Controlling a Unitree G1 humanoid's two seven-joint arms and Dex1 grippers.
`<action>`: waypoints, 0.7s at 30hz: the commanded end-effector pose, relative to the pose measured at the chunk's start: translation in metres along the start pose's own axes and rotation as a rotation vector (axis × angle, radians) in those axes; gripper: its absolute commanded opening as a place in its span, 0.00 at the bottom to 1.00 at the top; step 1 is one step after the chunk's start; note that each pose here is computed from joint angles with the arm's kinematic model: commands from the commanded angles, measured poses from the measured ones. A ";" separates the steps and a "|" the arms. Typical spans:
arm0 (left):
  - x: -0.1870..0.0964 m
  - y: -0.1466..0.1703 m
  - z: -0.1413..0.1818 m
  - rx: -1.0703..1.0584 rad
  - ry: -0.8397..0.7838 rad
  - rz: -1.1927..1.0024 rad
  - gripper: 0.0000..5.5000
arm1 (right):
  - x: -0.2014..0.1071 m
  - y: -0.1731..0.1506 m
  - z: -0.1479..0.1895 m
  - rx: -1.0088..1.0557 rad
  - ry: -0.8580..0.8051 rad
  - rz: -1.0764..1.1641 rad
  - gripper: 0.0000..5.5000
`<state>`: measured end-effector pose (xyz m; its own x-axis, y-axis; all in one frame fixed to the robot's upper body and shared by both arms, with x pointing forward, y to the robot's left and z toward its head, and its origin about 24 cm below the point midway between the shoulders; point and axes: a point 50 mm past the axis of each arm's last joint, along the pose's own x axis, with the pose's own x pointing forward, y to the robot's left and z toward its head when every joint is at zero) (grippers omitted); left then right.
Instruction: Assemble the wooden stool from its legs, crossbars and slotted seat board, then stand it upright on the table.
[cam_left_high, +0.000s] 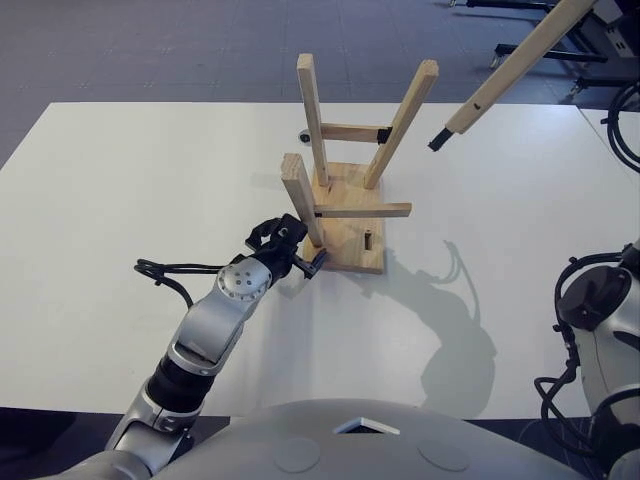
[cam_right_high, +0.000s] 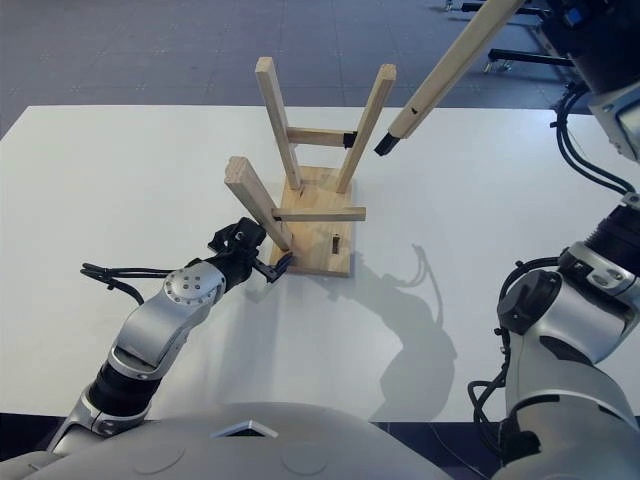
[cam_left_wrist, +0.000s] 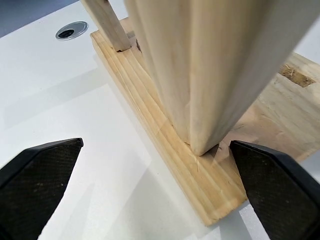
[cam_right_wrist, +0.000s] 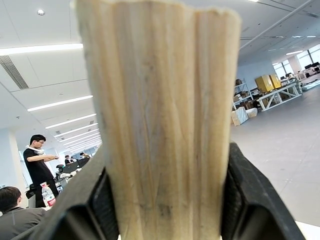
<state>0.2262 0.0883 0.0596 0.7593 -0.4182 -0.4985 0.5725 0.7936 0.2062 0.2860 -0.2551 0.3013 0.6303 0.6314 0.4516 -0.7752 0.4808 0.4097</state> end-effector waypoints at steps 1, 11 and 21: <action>0.001 -0.002 -0.021 0.048 0.162 -0.038 0.98 | 0.001 0.003 0.002 -0.004 -0.012 0.014 0.38; -0.009 0.020 -0.012 0.050 0.153 -0.052 0.98 | -0.001 0.001 0.002 -0.004 -0.020 0.010 0.38; -0.010 0.023 -0.034 0.143 0.205 -0.036 0.98 | 0.000 0.001 -0.001 0.004 -0.010 0.016 0.38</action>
<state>0.2296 0.1077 0.0664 0.7167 -0.4311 -0.5482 0.6468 0.7049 0.2912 0.2868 -0.2538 0.2997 0.6247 0.6320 0.4585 -0.7796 0.4711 0.4127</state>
